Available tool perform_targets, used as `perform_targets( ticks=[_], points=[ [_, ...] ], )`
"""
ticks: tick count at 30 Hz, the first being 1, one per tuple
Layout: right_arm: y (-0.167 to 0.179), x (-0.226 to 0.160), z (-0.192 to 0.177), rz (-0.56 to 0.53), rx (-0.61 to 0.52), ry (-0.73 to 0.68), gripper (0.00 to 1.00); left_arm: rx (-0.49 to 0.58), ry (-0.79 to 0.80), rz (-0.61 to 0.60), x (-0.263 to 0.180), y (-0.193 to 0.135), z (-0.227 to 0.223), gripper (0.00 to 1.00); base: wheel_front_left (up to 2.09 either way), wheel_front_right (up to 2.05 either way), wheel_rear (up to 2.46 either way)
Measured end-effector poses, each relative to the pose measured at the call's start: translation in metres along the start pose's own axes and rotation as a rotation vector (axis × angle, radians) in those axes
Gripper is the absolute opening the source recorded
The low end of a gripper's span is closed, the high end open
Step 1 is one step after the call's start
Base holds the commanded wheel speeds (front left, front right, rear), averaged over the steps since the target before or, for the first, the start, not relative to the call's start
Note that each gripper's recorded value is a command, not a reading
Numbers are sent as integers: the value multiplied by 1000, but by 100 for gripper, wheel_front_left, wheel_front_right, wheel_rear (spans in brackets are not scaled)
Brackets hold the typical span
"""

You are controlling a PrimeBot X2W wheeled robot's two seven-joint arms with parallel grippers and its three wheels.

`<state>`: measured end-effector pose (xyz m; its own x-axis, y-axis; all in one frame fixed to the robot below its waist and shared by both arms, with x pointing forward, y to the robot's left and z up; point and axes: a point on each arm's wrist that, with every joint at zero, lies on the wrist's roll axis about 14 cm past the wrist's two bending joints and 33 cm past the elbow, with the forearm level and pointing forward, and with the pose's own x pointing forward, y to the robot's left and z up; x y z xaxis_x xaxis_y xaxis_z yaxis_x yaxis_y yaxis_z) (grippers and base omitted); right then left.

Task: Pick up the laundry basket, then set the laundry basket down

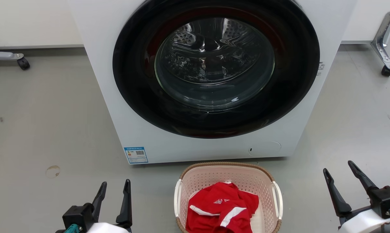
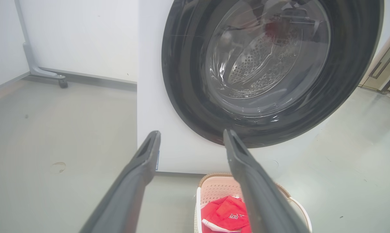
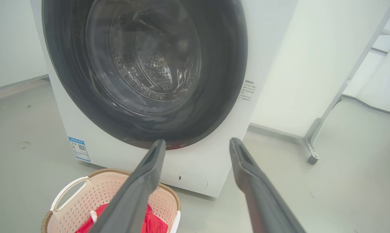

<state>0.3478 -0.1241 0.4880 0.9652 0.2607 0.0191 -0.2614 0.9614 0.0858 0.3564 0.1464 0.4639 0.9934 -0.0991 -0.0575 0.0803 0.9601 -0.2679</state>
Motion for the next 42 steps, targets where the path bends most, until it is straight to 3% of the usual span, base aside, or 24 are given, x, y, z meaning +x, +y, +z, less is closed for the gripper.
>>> perform_targets(
  ticks=[27, 35, 42],
  points=[
    [-6, 7, -18, -27, 60, 49, 100, -1, 42, -9, 15, -4, -12, 100, 0, 0, 0],
    [-20, 45, -29, -41, 90, 69, 100, -15, 95, -24, 55, -14, -30, 100, 0, 0, 0],
    [-34, 79, -74, -49, 125, 171, 100, -22, 209, -28, 92, -20, -73, 100, 0, 0, 0]
  ],
)
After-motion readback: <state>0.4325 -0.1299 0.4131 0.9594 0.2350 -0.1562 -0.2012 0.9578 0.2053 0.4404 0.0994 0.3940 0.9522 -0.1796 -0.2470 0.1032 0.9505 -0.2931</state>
